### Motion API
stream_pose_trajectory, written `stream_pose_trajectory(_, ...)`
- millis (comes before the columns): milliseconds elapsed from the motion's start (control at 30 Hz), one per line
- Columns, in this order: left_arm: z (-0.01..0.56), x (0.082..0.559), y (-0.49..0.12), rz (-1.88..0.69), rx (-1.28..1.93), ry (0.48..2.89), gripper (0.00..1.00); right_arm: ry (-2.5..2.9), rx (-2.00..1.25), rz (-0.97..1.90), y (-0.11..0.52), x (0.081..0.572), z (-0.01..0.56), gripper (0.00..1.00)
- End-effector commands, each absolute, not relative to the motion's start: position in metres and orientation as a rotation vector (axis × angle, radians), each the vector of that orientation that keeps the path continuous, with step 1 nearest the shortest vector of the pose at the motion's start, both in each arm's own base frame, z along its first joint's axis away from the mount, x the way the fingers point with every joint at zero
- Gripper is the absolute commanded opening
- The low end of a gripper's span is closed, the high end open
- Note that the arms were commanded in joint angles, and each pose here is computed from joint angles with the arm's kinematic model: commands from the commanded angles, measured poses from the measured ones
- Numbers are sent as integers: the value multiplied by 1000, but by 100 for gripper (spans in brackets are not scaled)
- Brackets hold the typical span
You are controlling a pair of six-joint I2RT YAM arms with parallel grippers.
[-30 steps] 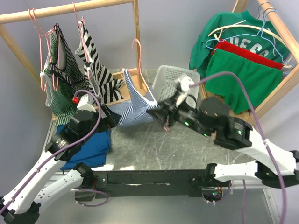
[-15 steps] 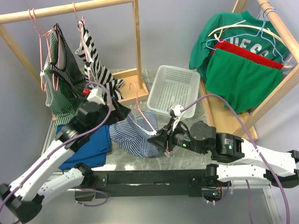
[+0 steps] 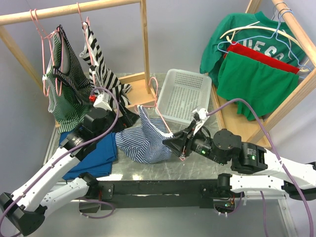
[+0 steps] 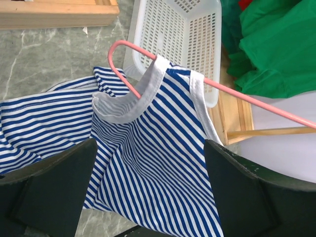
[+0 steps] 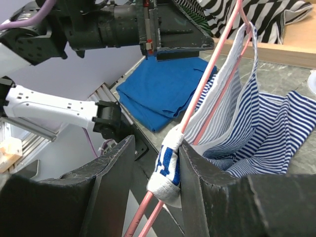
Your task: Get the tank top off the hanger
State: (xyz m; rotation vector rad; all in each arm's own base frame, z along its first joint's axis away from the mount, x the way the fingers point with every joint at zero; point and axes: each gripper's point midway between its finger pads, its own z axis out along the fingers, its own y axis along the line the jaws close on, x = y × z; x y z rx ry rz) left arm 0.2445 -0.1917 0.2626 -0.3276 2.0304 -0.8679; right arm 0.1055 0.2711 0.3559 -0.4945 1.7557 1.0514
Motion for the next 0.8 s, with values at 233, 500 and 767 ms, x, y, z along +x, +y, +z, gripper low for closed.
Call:
stream_pose_trajectory(233,278,261,-213,-956,-287,1966,99,1753,-531,1109,285,97,362,0)
stream_pose_trajectory(500,260,267,-213,-888,-284,2034,56,1752,-513,1103,285,100,362,0)
stream_pose_trajectory(767,246,266,-210,-856,-283,2060,39,1742,-505,1104,280,100,368,0)
